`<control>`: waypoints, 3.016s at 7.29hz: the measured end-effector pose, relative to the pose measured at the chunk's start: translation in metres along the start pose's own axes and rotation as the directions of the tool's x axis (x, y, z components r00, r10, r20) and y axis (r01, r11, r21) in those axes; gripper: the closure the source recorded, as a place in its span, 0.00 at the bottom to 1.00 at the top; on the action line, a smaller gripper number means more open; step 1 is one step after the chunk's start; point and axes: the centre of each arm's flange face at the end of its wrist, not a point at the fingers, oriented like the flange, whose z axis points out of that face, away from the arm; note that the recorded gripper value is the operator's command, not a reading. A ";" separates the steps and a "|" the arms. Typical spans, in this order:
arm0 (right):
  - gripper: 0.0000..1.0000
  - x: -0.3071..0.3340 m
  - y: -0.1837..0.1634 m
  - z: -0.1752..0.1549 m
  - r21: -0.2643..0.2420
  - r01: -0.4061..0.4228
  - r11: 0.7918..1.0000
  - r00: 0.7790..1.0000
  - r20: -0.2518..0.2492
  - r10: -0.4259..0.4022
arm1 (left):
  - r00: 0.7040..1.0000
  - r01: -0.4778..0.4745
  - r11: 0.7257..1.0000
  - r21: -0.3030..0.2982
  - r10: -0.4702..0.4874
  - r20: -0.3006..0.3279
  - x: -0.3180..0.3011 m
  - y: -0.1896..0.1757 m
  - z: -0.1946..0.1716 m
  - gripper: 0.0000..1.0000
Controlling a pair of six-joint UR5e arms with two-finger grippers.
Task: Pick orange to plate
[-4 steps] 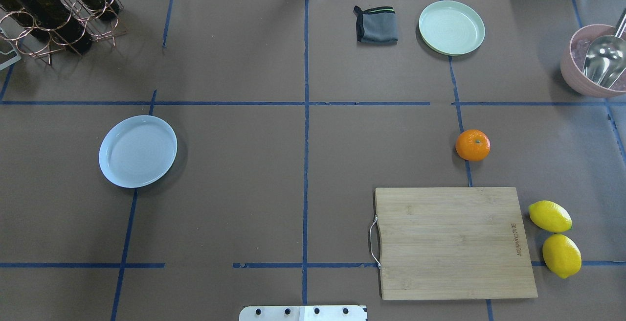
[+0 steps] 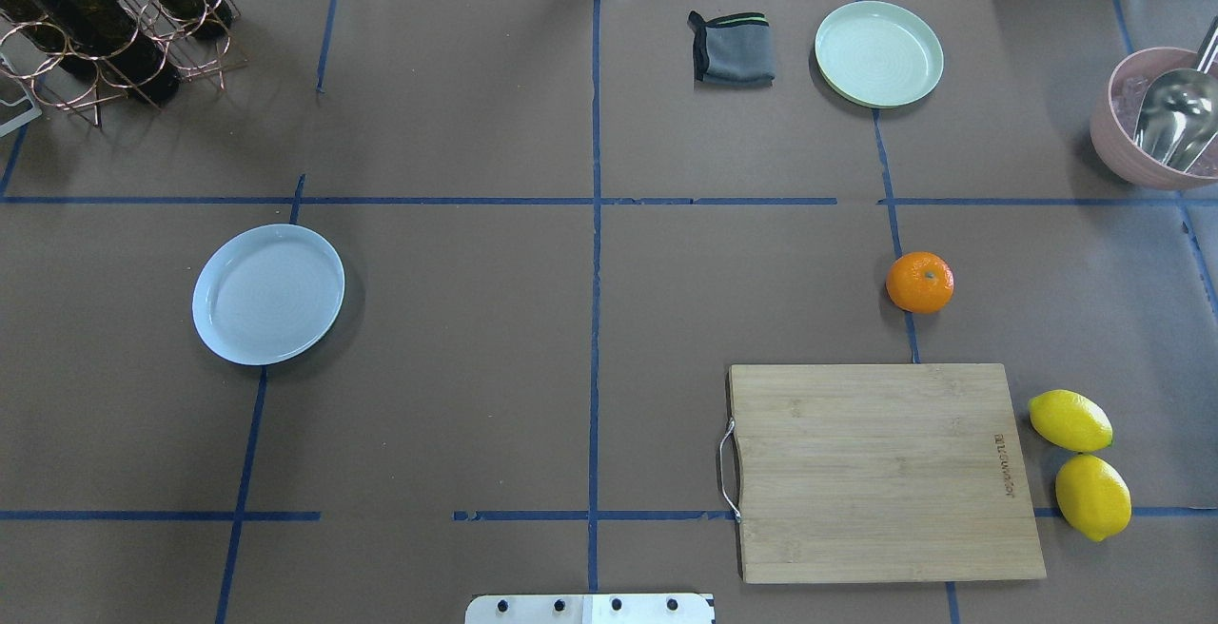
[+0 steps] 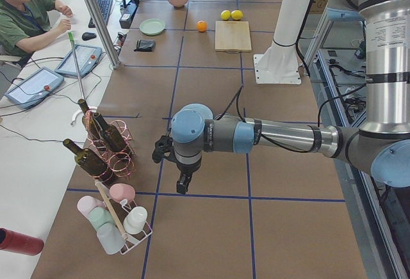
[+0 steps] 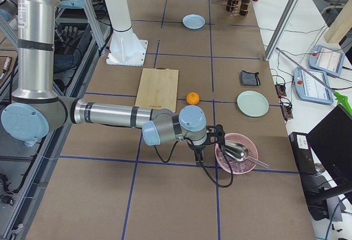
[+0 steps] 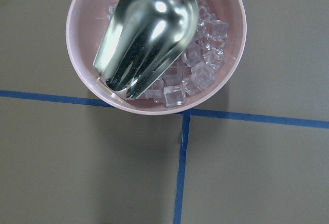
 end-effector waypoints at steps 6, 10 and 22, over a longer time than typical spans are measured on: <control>0.00 -0.033 0.003 0.020 0.063 0.155 0.986 0.986 0.045 -0.158 | 0.936 -0.351 0.891 0.289 0.333 0.113 0.079 -0.098 -0.073 0.00; 0.00 -0.025 0.014 0.026 0.044 0.126 0.991 0.991 0.046 -0.128 | 0.970 -0.170 0.917 0.360 0.221 -0.104 0.128 -0.063 0.001 0.06; 0.00 -0.015 0.036 0.031 0.044 0.124 0.991 0.991 0.044 -0.125 | 0.915 0.394 0.840 0.372 -0.320 -0.247 0.301 -0.045 0.251 0.67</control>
